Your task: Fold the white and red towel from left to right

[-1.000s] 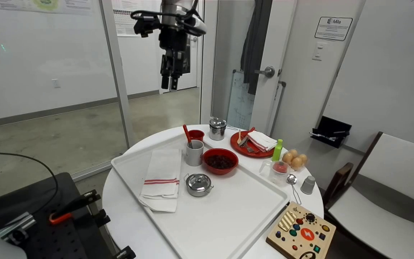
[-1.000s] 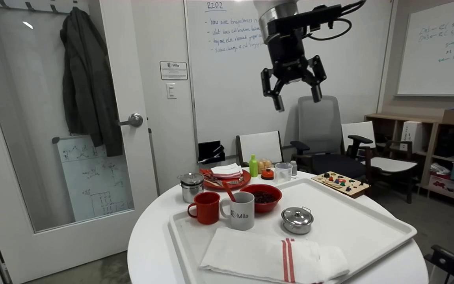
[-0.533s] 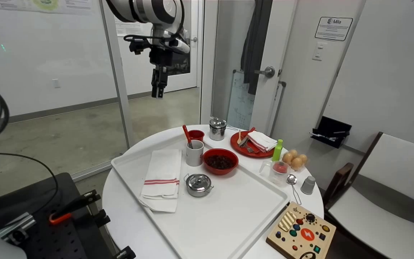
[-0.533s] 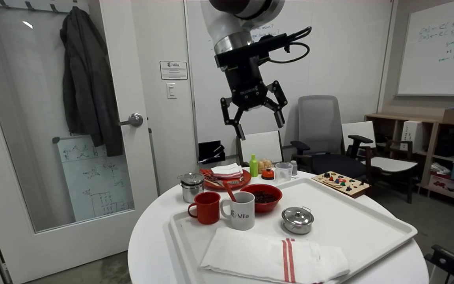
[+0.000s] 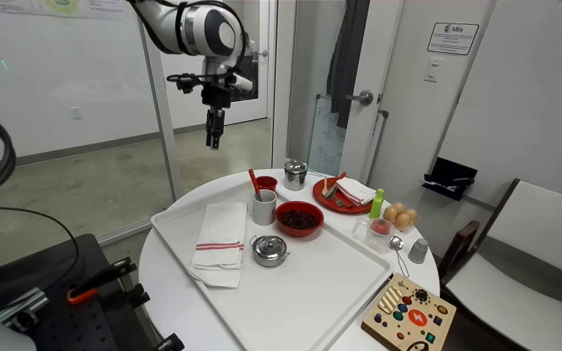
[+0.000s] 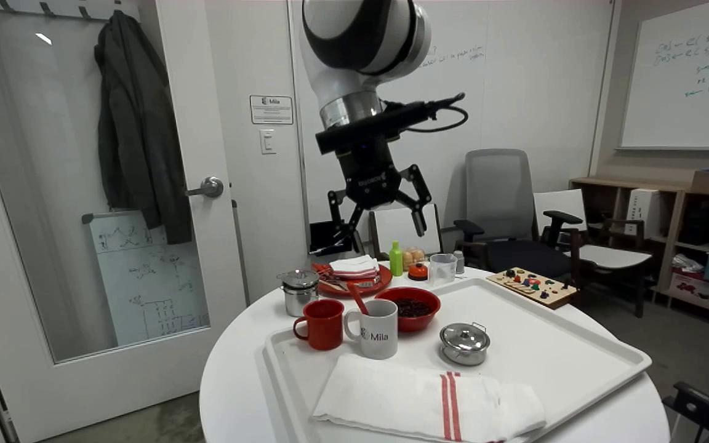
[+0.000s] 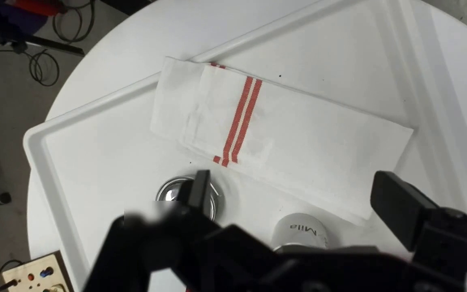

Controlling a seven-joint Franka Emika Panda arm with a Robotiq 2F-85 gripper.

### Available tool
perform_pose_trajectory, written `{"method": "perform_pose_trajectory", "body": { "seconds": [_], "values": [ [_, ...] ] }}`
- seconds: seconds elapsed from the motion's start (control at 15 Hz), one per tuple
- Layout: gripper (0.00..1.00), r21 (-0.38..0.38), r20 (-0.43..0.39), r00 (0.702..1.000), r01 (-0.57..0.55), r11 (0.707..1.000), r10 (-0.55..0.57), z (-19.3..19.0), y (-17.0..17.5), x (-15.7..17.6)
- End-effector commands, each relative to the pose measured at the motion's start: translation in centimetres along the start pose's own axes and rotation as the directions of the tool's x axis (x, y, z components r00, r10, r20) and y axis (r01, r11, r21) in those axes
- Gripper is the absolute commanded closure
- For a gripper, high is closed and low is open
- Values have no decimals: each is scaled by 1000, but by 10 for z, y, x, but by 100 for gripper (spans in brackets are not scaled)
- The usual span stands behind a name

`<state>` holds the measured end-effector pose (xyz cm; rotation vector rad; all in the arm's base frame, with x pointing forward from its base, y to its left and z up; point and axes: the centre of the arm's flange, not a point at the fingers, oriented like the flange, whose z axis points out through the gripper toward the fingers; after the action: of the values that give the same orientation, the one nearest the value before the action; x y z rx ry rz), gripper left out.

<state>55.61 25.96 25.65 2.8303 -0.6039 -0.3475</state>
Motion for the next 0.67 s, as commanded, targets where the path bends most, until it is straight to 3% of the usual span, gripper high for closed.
{"method": "perform_pose_trajectory", "body": {
  "seconds": [0.0,0.13,0.4,0.47,0.6],
  "values": [
    [0,-41,-30,993,-111,993,110,38,-51,31],
    [0,-93,-61,984,-174,980,169,55,-69,48],
    [0,-182,-85,987,-151,972,138,73,-103,69],
    [0,-128,-63,987,-153,980,146,78,-65,44],
    [0,-154,-63,988,-150,977,141,84,-76,48]
  ]
}}
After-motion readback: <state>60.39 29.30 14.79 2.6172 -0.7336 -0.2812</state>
